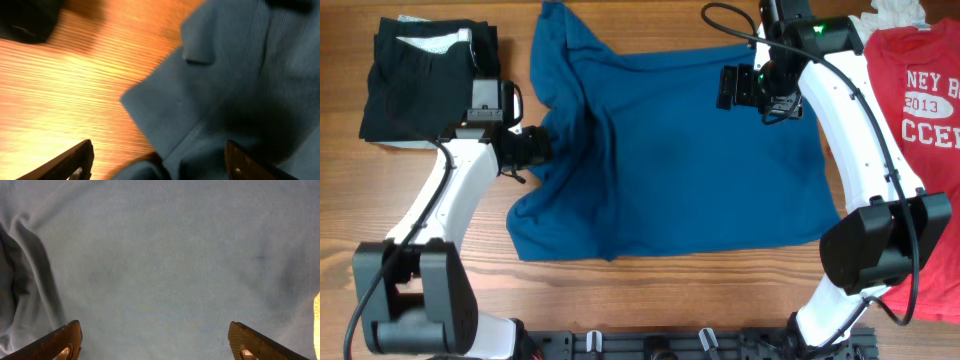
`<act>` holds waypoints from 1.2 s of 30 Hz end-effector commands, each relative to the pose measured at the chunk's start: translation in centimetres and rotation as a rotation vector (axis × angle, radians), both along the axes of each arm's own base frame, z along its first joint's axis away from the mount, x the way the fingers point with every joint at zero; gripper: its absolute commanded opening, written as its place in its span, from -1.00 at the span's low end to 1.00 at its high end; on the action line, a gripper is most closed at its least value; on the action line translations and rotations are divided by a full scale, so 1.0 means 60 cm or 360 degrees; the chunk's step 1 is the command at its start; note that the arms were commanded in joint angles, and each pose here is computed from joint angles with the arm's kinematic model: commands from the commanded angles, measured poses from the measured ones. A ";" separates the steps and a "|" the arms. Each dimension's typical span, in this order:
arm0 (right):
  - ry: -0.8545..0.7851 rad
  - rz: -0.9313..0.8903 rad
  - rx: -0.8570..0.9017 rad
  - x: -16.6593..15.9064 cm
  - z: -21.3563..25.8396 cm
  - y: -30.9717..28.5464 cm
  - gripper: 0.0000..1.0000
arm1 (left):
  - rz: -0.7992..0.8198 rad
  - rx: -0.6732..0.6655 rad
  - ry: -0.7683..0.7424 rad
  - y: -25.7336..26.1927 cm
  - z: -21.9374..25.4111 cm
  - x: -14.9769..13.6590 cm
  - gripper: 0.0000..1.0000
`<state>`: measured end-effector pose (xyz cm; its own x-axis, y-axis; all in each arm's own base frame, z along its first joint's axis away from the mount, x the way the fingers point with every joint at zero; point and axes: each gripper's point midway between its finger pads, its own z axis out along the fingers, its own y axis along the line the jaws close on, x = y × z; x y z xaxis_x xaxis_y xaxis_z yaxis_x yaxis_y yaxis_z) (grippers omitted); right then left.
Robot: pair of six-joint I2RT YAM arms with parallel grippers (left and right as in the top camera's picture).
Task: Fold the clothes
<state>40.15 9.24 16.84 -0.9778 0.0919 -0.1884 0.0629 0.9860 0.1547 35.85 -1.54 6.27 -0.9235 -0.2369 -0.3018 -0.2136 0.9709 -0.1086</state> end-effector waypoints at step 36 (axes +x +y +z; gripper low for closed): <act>-0.0054 0.0039 0.0006 0.009 0.004 0.001 0.82 | 0.0445 0.0120 -0.0003 0.180 -0.019 -0.011 0.40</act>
<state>40.36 9.28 16.89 -0.9769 0.0772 -0.1994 0.0466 0.9870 0.1539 35.08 9.05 4.17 -0.8320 -0.4600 -0.3102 -0.4733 0.8802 -0.0357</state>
